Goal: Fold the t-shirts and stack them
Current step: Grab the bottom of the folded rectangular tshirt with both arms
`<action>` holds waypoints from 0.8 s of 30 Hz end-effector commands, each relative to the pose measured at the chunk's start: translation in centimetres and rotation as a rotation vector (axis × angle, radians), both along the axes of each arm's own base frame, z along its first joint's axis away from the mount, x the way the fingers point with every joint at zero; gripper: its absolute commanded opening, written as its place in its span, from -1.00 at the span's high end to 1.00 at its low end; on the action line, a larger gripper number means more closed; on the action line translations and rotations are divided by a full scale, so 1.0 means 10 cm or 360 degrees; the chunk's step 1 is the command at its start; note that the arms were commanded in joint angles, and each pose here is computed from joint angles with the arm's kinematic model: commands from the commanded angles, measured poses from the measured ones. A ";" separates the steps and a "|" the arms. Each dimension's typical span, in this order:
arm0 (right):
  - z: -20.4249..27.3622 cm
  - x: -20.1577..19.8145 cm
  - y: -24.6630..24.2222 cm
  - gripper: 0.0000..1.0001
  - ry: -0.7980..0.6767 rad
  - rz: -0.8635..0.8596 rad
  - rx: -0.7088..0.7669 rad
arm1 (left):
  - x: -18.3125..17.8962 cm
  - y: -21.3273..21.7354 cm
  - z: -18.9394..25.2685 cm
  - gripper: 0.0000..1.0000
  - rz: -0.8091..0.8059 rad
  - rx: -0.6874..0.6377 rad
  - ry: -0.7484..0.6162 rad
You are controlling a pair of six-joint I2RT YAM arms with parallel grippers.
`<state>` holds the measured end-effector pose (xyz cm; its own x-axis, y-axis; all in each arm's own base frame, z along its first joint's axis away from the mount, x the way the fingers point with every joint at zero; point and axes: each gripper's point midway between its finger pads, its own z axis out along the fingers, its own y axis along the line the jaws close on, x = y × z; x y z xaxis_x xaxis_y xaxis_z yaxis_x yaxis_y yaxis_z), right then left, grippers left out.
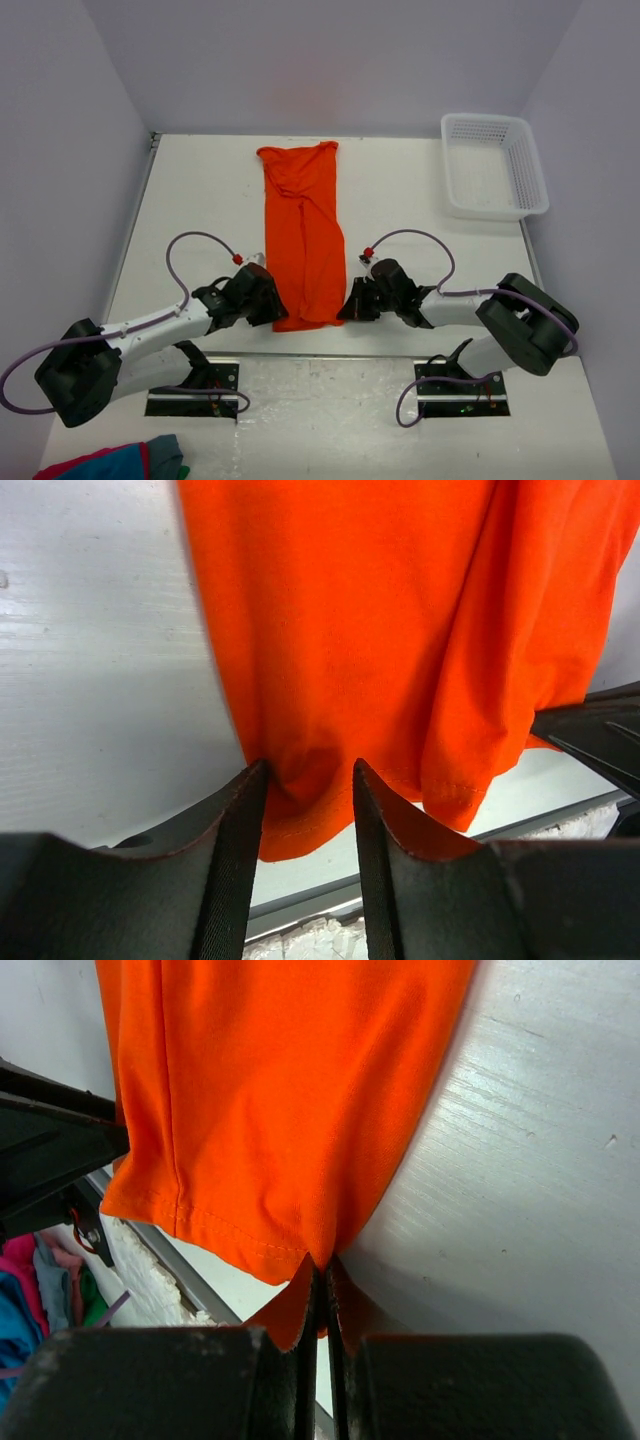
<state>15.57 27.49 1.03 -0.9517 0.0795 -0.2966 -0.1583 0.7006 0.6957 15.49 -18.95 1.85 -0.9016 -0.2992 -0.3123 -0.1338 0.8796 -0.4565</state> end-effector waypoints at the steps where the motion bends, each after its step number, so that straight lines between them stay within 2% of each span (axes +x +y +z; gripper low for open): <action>1: -0.19 -0.07 -0.19 1.00 0.0016 -0.0033 -0.0143 | -0.09 0.02 -0.07 0.15 0.0062 0.0020 0.0048; 13: -0.20 -0.07 -0.16 1.00 0.0026 -0.0029 -0.0131 | -0.25 0.08 -0.08 0.25 0.0097 0.0116 0.0115; 15: -0.21 -0.08 -0.17 1.00 0.0033 -0.0030 -0.0140 | -0.26 0.09 -0.06 0.30 0.0104 0.0131 0.0118; 16: -0.21 -0.07 -0.18 1.00 0.0030 -0.0031 -0.0140 | -0.26 0.08 -0.05 0.41 0.0101 0.0128 0.0118; 18: -0.22 -0.08 -0.18 1.00 0.0032 -0.0032 -0.0147 | -0.26 0.06 -0.05 0.50 0.0097 0.0117 0.0120; 24: -0.23 -0.08 -0.18 1.00 0.0037 -0.0032 -0.0147 | -0.29 0.05 -0.08 0.55 0.0082 0.0123 0.0136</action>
<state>15.44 27.39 1.01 -0.9508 0.0805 -0.2993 -0.1607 0.6977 0.6982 13.22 -19.08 1.38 -0.9050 -0.3261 -0.2730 -0.1941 0.8879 -0.4172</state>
